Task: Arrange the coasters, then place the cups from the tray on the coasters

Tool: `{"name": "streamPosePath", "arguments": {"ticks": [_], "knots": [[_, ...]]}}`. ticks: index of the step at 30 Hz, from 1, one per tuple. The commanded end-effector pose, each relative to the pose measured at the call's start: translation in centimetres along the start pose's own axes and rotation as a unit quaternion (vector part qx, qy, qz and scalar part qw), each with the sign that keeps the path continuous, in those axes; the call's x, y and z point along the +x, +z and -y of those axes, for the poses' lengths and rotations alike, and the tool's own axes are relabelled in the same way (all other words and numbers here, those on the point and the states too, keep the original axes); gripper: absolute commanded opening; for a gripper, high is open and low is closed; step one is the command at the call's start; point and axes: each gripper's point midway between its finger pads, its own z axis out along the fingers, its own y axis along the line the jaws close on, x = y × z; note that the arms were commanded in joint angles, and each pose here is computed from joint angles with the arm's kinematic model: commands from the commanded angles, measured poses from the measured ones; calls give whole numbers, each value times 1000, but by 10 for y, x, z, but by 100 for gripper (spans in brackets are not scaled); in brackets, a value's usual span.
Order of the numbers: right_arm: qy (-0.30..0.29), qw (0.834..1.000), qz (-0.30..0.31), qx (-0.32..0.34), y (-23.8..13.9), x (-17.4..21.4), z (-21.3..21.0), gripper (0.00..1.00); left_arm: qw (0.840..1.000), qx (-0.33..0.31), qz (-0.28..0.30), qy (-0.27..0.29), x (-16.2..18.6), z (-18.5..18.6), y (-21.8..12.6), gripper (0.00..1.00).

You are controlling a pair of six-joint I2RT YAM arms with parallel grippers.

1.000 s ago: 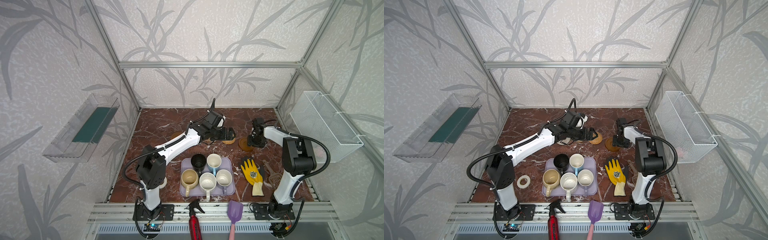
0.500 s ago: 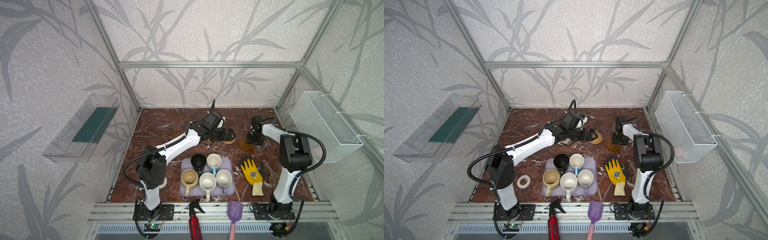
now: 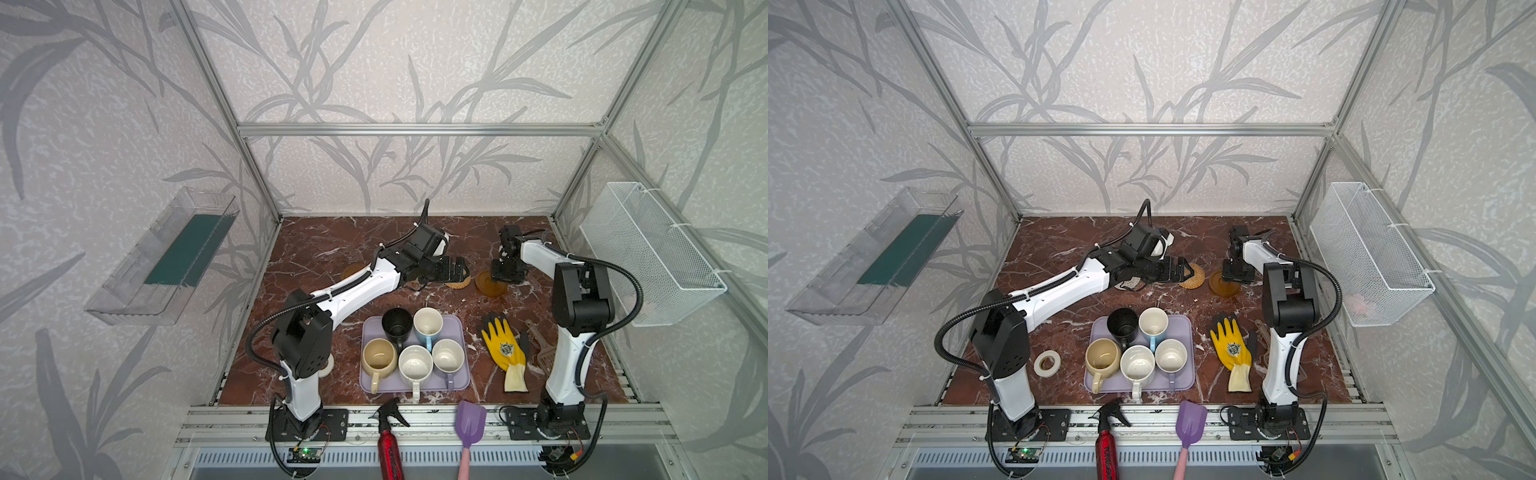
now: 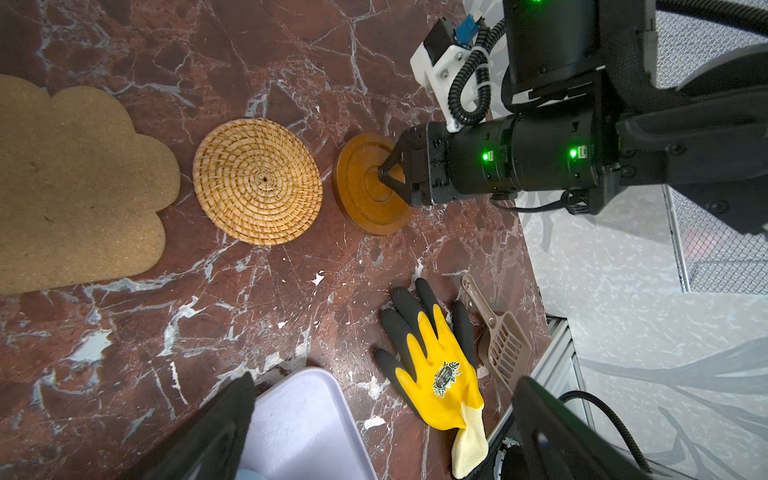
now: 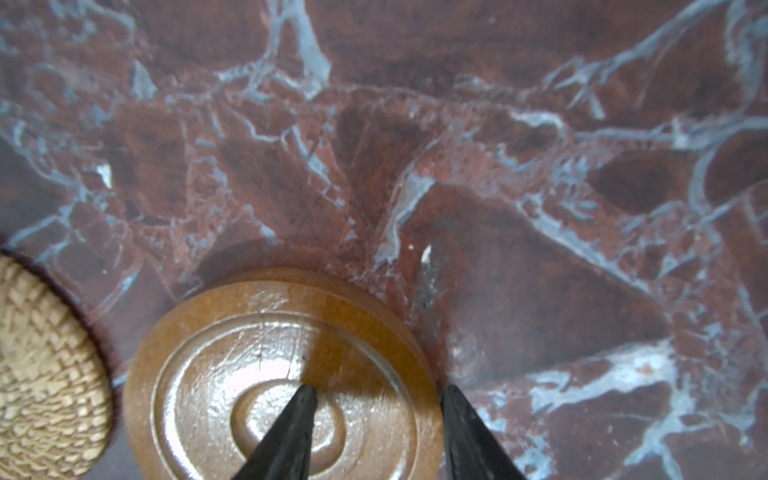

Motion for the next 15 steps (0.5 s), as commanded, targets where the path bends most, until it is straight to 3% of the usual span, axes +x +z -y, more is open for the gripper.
{"name": "streamPosePath", "arguments": {"ticks": [1,15], "knots": [[7,1000,-26,9,15,7,3,49,1000,3,8,1,-3,2,-6,99],[3,1000,-30,0,18,3,-3,51,1000,1,11,-6,-5,1,-4,99]]}}
